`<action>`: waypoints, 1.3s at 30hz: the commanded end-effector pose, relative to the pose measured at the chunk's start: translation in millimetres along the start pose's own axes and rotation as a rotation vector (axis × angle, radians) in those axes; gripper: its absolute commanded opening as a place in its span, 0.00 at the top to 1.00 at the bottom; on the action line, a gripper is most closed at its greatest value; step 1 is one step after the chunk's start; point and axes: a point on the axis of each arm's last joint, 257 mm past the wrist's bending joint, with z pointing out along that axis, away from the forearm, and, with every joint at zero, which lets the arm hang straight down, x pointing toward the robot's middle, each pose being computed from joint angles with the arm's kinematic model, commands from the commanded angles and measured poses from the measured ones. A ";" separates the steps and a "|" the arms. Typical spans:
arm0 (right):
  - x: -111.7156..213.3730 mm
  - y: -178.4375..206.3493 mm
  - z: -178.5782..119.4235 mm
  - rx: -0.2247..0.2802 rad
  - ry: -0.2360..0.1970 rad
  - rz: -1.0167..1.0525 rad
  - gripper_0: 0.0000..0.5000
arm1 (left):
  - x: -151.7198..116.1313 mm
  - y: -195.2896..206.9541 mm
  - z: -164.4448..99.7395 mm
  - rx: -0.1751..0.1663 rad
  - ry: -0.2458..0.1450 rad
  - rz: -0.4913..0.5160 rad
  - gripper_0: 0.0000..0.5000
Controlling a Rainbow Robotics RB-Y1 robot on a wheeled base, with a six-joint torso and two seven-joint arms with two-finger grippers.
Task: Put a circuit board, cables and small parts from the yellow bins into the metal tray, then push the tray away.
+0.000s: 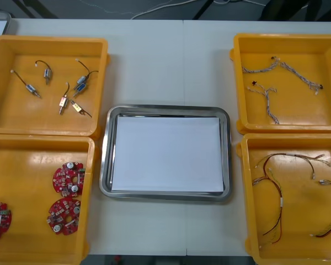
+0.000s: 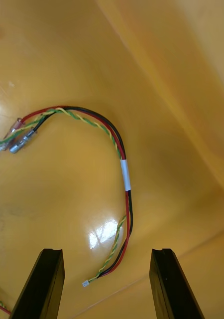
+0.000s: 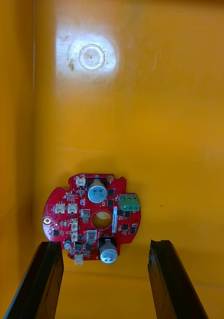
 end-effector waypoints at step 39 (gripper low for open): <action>46.1 -12.0 55.9 0.024 0.048 0.032 0.25 | 89.5 -5.3 47.8 0.011 0.084 0.083 0.00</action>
